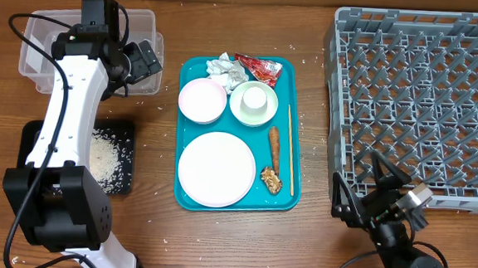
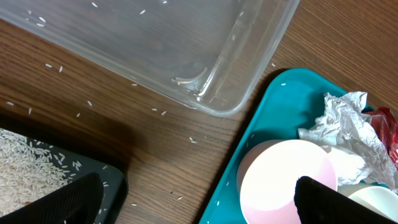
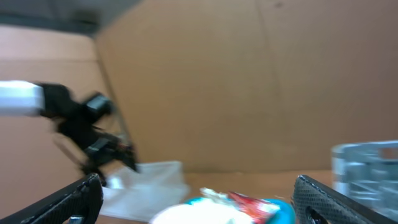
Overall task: Sort waste into correct bins and load items into the dishwasher
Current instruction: 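Raise the left gripper and move it over the clear plastic bin, then reach the right gripper down into the white cup on the teal tray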
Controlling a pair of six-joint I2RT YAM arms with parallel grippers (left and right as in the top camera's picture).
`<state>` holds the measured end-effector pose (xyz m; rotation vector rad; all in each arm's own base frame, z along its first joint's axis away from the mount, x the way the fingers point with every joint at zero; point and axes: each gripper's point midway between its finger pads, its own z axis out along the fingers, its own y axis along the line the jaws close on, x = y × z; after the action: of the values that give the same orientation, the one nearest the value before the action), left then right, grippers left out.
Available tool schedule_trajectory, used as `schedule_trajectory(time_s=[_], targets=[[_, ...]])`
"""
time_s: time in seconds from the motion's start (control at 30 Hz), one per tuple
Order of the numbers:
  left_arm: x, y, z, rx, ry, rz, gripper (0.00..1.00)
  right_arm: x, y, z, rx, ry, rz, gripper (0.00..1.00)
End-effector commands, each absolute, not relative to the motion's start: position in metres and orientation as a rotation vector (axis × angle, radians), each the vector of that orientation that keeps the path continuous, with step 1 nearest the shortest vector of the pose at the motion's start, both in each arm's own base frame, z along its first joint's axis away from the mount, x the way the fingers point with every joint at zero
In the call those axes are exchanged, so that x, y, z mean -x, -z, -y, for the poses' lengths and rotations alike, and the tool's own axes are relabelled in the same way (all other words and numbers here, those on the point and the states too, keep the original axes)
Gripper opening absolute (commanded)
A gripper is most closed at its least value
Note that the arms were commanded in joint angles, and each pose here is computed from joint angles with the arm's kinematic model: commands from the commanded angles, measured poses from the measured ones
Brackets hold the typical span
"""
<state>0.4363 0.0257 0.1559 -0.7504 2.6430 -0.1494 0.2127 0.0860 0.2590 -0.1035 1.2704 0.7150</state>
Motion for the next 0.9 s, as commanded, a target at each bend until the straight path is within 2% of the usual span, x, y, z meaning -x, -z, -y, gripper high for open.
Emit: schedule_trajectory(time_s=[0.0,0.2,0.43,0.67,0.87], targets=[[-0.440,-0.171,-0.030,0.729,0.143,-2.605,1.00,-0.200,-0.269,-0.097,0.079,-0.924,-1.240,1.00],[-0.440,-0.171,-0.029,0.728,0.146,-2.607,1.00,-0.185,-0.305,-0.093,0.095,-0.929,-1.106,1.00],[-0.440,-0.171,-0.029,0.727,0.147,-2.606,1.00,-0.191,-0.347,-0.088,0.078,-0.885,-1.106,1.00],[-0.440,-0.171,-0.029,0.727,0.147,-2.606,1.00,-0.243,-0.378,-0.122,0.267,-0.841,-1.389,1.00],[-0.440,-0.171,-0.029,0.727,0.147,-2.606,1.00,-0.307,-0.374,-0.139,0.348,-0.804,-1.719,1.00]])
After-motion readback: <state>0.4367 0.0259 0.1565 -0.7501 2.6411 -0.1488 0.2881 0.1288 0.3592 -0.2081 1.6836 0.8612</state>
